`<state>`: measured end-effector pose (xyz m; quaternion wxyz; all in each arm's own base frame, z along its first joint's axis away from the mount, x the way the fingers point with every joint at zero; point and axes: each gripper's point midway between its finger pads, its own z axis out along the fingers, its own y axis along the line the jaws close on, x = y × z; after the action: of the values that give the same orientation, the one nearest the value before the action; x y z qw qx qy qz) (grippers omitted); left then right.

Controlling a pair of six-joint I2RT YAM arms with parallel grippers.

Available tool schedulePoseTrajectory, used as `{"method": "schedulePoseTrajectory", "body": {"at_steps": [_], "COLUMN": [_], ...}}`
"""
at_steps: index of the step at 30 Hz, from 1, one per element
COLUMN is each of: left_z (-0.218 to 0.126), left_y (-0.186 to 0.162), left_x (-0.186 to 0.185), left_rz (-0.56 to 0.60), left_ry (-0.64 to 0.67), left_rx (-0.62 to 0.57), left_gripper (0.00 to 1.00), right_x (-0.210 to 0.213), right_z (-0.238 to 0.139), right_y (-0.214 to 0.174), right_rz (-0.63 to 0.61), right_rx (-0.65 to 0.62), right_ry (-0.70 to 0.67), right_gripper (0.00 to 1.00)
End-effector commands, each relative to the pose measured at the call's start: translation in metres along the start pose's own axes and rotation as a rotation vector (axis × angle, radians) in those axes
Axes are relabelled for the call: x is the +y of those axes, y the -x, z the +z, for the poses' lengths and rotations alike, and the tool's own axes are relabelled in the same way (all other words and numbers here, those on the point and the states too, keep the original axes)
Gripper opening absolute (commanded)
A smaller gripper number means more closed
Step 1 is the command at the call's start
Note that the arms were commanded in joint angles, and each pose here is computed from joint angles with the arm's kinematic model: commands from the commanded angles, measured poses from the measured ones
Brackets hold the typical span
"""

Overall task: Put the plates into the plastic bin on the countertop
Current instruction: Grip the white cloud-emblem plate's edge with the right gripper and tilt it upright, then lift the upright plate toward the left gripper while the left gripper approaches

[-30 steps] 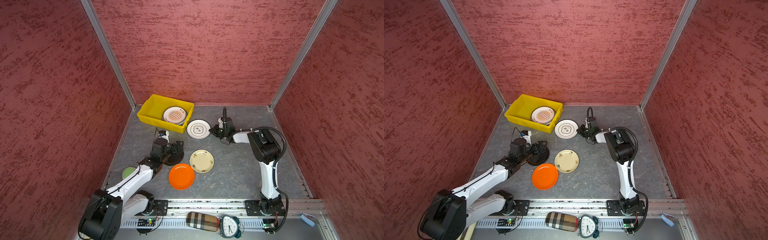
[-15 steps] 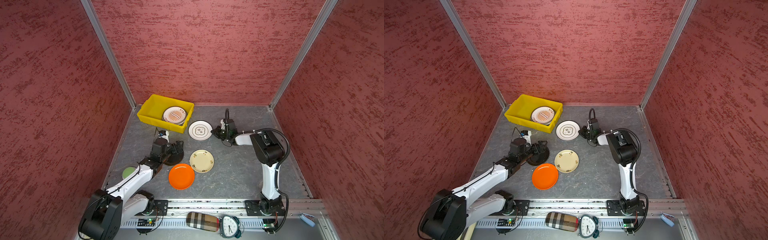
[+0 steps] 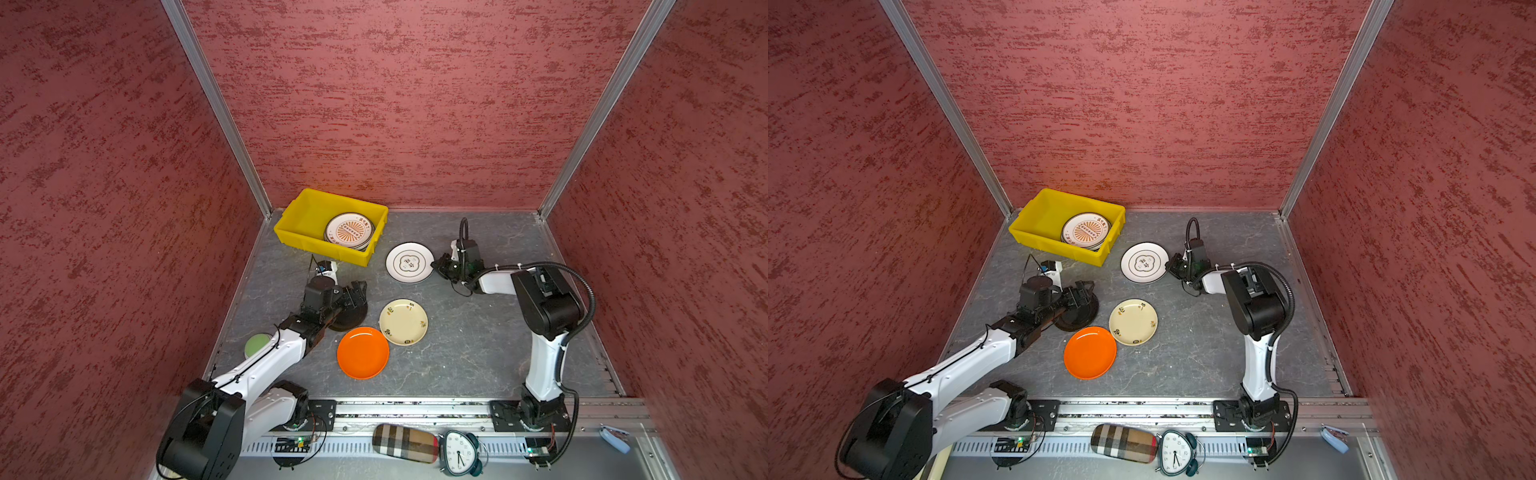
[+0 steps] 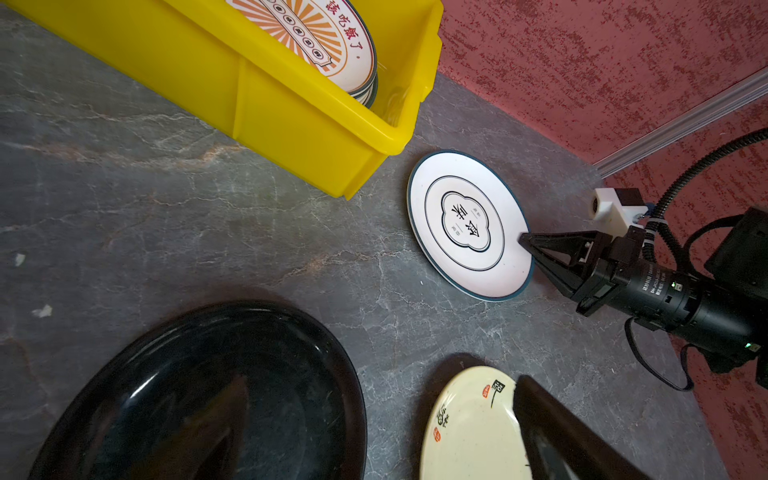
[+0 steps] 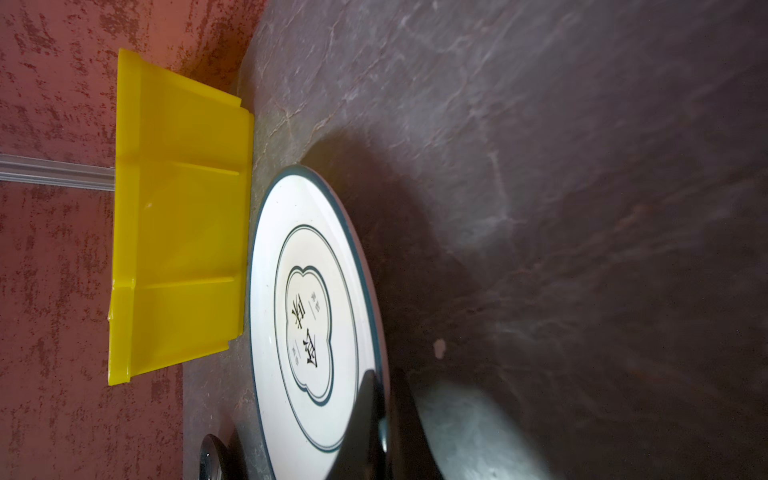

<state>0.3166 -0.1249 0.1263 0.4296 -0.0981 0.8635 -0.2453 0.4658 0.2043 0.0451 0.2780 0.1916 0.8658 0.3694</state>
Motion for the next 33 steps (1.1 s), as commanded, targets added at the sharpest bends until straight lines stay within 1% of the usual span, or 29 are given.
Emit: {"method": "schedulePoseTrajectory", "body": {"at_steps": [1, 12, 22, 26, 31, 33], "left_z": [-0.004, 0.0, -0.002, -0.002, -0.001, 0.002], "left_y": [0.009, 0.006, 0.007, 0.008, 0.011, 0.013], "left_x": [-0.002, -0.003, -0.008, -0.015, -0.035, -0.049], "left_rz": [-0.003, -0.011, 0.005, 0.015, 0.011, 0.027], "left_ry": [-0.003, -0.012, -0.028, -0.047, -0.105, -0.16], "left_rx": [-0.032, -0.016, -0.024, -0.026, -0.024, -0.024], "left_gripper": [1.0, 1.0, 1.0, 0.99, 0.99, 0.99], "right_x": [0.0, 0.012, 0.037, 0.049, 0.06, 0.065], "right_z": [-0.014, -0.044, -0.08, -0.095, -0.111, -0.116], "right_y": [0.008, 0.008, 0.011, 0.01, 0.005, 0.001], "right_rz": [-0.021, -0.027, -0.048, -0.058, -0.07, -0.069], "right_rx": [-0.041, -0.071, -0.11, -0.123, -0.121, -0.109], "right_ry": [-0.027, -0.008, 0.036, 0.07, 0.092, 0.111], "right_gripper": [0.0, 0.0, 0.0, 0.0, 0.0, 0.0]}}
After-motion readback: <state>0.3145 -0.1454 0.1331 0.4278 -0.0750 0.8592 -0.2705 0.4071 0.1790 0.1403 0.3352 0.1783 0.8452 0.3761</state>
